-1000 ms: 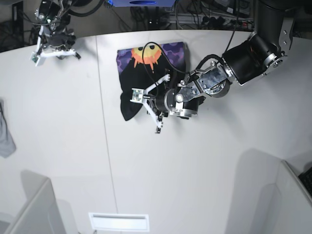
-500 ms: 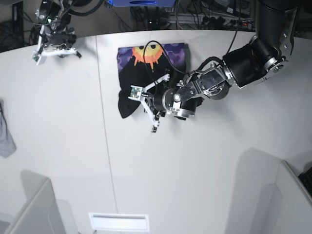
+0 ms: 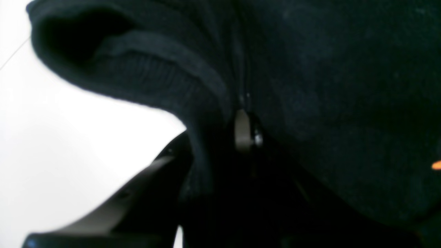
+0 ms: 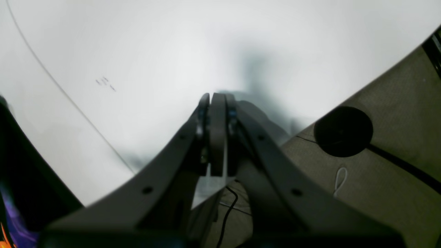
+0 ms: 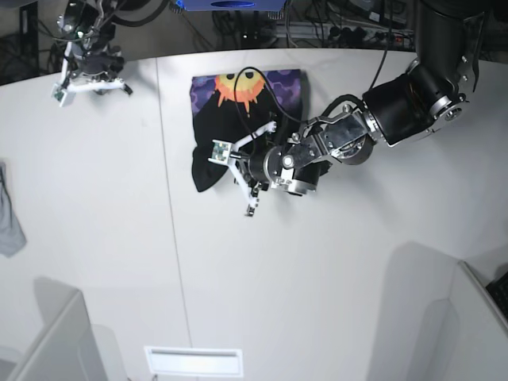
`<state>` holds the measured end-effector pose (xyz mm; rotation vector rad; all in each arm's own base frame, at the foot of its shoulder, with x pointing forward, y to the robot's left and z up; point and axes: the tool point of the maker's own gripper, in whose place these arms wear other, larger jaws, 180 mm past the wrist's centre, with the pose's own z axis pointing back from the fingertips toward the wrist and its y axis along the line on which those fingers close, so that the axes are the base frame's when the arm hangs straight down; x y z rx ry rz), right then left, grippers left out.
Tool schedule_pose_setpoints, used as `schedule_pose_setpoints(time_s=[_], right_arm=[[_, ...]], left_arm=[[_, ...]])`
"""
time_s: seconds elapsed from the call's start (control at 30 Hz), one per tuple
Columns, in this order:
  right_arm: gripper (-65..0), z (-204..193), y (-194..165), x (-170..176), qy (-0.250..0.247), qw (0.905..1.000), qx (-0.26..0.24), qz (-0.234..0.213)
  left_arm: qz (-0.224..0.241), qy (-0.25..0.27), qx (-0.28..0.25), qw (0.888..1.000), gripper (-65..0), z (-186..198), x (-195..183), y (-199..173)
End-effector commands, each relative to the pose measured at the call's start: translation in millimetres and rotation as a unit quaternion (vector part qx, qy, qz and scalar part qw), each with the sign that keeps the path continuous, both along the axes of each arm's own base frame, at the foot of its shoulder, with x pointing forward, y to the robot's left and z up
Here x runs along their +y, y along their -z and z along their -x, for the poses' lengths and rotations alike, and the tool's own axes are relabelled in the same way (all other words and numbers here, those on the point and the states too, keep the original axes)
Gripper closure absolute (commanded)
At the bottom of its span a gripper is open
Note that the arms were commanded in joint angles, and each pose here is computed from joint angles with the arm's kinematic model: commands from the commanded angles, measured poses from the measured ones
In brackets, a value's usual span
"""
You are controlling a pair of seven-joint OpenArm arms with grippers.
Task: Fold the T-shirt properly
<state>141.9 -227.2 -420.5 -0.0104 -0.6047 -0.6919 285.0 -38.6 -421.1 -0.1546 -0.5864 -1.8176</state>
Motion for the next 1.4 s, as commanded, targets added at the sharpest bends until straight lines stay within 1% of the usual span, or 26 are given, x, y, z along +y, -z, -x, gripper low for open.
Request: schedule_pose_setpoints(time_s=[0.0,0.13,0.17,0.23,0.3,0.37,0.43,0.47,0.53,0.63,0.77,0.87,0.9,0.93,0.97,1.0,1.1,1.13,1.27,1.33,1.37], right_arm=[[0.0,-5,-7,-3,-0.002,0.9998,-0.015,0.009],[0.0,-5,-7,-3,-0.002,0.9998,-0.015,0.009],[0.0,-5,-7,-3,-0.002,0.9998,-0.015,0.009],[0.0,-5,-7,-3,-0.002,0.9998,-0.015,0.009],[0.0,-6,-7,-3,-0.002,0.9998,-0.016,0.009],[0.0,-6,-7,-3,-0.003,0.9998,-0.016,0.009],[0.0,-6,-7,-3,-0.003,0.9998,-0.016,0.009],[0.0,-6,-7,-3,-0.003,0.9998,-0.016,0.009],[0.0,-6,-7,-3,-0.003,0.9998,-0.016,0.009],[0.0,-6,-7,-3,-0.004,0.9998,-0.016,0.009],[0.0,-7,-9,-3,-0.006,0.9998,-0.018,0.011],[0.0,-9,-14,-7,-0.013,0.9995,-0.022,0.02],[0.0,-10,-16,-9,-0.024,0.9991,-0.024,0.027],[0.0,-12,-18,-7,-0.043,0.9983,-0.026,0.029],[0.0,-13,-19,-4,-0.062,0.9972,-0.03,0.03],[0.0,-18,-25,-3,-0.082,0.9951,-0.041,0.037],[0.0,-17,-32,-4,-0.118,0.9896,-0.059,0.057],[0.0,-17,-34,-5,-0.128,0.9875,-0.066,0.064],[0.0,-10,-40,-5,-0.179,0.9769,-0.081,0.085],[0.0,-6,-41,-8,-0.195,0.9732,-0.079,0.093],[0.0,-3,-41,-9,-0.201,0.972,-0.076,0.095]], left_arm=[[-0.011,0.001,-0.012,1.0,0.0,-10,4,-4],[-0.014,-0.002,-0.019,1.0,0.0,-18,6,-7],[-0.014,-0.002,-0.02,1.0,-4.9,-20,6,-8],[-0.014,-0.002,-0.026,1.0,-20.2,-24,6,-12],[-0.014,-0.003,-0.031,0.999,-34.2,-28,7,-15],[-0.011,-0.002,-0.041,0.999,-44.9,-36,3,-22],[-0.002,0.003,-0.045,0.999,-52.3,-38,-7,-28],[0.004,0.003,-0.051,0.999,-55.0,-42,-11,-34],[0.015,-0.011,-0.06,0.998,-56.6,-52,-12,-45],[0.052,-0.04,-0.089,0.994,-56.4,-73,-21,-80],[0.098,-0.084,-0.129,0.983,-56.3,-97,-16,-126],[0.157,-0.134,-0.147,0.967,-55.9,-103,-2,-158],[0.177,-0.154,-0.149,0.961,-54.5,-100,6,-164],[0.194,-0.174,-0.153,0.953,-50.0,-98,15,-170],[0.209,-0.191,-0.155,0.947,-43.9,-96,23,-174],[0.221,-0.209,-0.157,0.939,-36.4,-92,33,-177],[0.247,-0.264,-0.161,0.918,-8.2,-82,65,-181],[0.256,-0.274,-0.165,0.912,-0.2,-78,73,-184],[0.307,-0.31,-0.164,0.885,0.0,-58,101,-183],[0.323,-0.325,-0.16,0.874,0.0,-47,115,-176],[0.326,-0.329,-0.157,0.872,0.0,-40,123,-171]])
